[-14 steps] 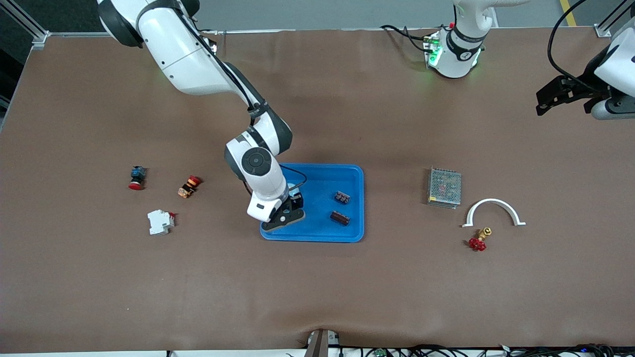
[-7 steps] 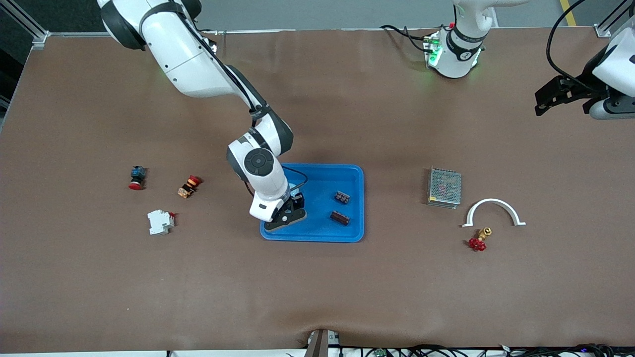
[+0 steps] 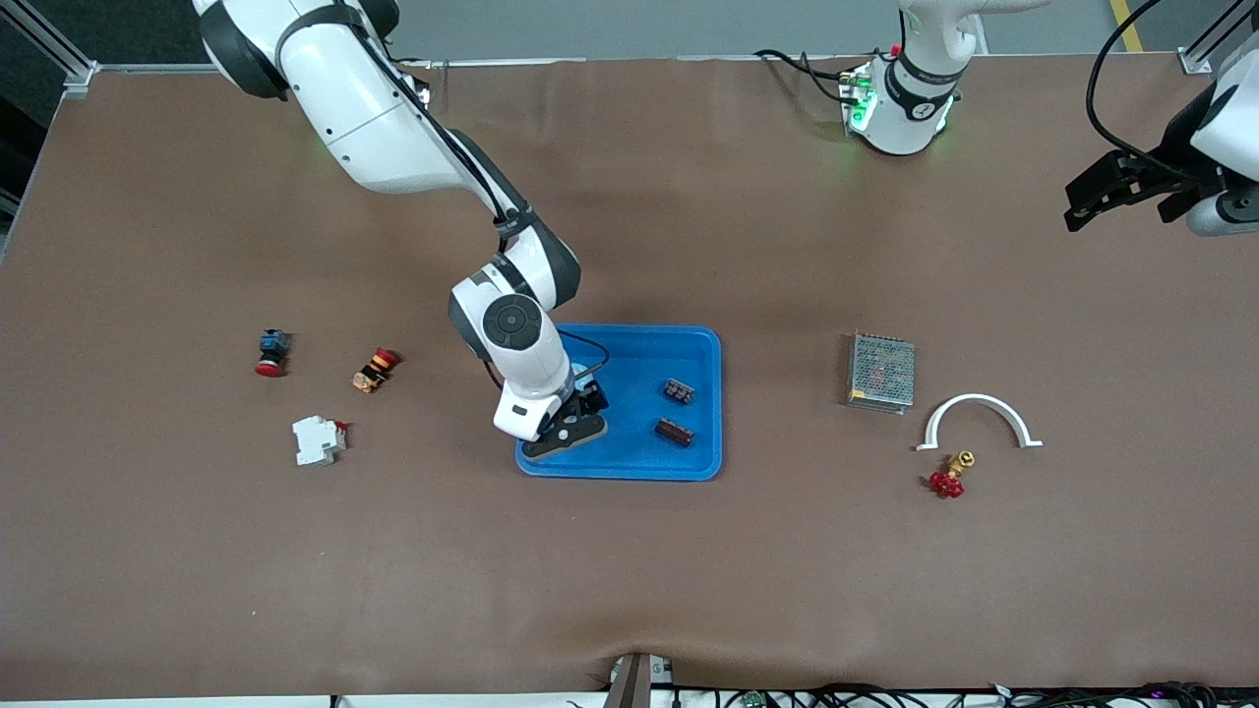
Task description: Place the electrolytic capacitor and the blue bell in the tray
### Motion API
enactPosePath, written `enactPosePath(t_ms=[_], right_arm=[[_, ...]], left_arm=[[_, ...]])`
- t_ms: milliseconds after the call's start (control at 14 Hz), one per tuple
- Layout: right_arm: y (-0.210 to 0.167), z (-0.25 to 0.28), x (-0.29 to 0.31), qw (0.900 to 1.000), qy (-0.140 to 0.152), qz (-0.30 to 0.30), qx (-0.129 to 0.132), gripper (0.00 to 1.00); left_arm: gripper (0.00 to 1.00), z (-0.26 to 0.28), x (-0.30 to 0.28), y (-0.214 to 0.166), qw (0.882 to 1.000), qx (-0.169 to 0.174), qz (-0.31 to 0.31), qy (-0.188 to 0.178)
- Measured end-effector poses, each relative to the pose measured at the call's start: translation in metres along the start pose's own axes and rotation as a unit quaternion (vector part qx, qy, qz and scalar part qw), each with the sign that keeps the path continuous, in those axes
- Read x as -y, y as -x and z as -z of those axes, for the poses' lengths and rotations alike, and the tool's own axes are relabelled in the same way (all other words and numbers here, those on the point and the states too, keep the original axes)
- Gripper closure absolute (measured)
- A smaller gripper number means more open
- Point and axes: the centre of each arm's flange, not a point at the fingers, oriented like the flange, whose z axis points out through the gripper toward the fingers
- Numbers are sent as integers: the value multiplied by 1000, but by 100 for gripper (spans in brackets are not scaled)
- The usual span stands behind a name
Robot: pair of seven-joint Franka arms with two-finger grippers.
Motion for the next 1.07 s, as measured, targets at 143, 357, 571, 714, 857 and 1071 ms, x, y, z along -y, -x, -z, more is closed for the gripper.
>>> enactPosePath(t_ms=[143,357,571,714,857,1071], right_arm=[[-4,7,2,1000,-1,1,-1,0],[-9,44,10,1000,9,1,29,0],[-8,126,26,998,23,-3,57,0],[-1,184,33,997,33,-3,72,0],[10,241,35,996,41,-2,83,0],[31,323,23,994,54,-9,95,0]], left_arm=[[0,0,0,0,1000,0,0,0],[0,0,0,0,1000,0,0,0],[0,-1,-1,0,1000,1,-1,0],[0,-2,-1,-1,1000,2,-1,0],[0,-3,-1,-1,1000,3,-1,0],[0,-3,-2,-1,1000,3,-1,0]])
